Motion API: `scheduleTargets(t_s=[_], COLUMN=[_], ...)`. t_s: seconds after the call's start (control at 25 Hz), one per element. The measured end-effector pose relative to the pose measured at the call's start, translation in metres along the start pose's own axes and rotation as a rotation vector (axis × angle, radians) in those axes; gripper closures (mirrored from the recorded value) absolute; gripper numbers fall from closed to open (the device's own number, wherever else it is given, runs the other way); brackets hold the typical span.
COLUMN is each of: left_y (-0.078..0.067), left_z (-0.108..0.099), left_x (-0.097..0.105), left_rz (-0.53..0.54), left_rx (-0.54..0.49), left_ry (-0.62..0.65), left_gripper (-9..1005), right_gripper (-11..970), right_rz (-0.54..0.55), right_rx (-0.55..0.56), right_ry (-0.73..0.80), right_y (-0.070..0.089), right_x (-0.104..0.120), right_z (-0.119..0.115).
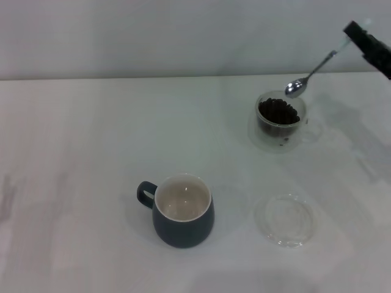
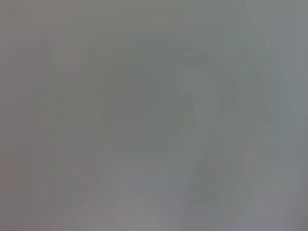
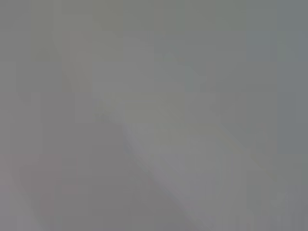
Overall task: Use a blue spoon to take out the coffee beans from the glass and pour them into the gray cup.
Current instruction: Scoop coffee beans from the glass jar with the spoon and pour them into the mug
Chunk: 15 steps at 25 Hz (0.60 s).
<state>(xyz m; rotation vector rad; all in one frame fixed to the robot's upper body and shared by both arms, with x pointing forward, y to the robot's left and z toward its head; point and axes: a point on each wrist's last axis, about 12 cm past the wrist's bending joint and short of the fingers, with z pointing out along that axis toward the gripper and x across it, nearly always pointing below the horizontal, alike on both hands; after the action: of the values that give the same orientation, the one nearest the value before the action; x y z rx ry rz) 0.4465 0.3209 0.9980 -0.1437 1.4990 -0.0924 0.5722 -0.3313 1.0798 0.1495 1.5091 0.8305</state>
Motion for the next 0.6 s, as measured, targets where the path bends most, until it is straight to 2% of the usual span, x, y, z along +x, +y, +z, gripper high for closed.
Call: scheduleTargets(t_s=[0.12, 0.44, 0.6], left_y=[-0.002, -0.004, -0.003], left_z=[0.000, 0.002, 0.005], left_x=[0.000, 0.000, 0.000], left_rz=[-0.005, -0.010, -0.014], left_rx=[0.001, 0.004, -0.007], left_ry=[0.000, -0.002, -0.001], left_gripper=[251, 251, 251], right_gripper=[813, 813, 813], right_rz=[-0.085, -0.295, -0.344], right_rx=[-0.001, 0.021, 0.041], right_ry=[0.039, 0.067, 0.081], right_y=[0.003, 0.010, 0.010], right_x=[0.004, 0.015, 0.019], right_z=[0.012, 0.027, 0.028])
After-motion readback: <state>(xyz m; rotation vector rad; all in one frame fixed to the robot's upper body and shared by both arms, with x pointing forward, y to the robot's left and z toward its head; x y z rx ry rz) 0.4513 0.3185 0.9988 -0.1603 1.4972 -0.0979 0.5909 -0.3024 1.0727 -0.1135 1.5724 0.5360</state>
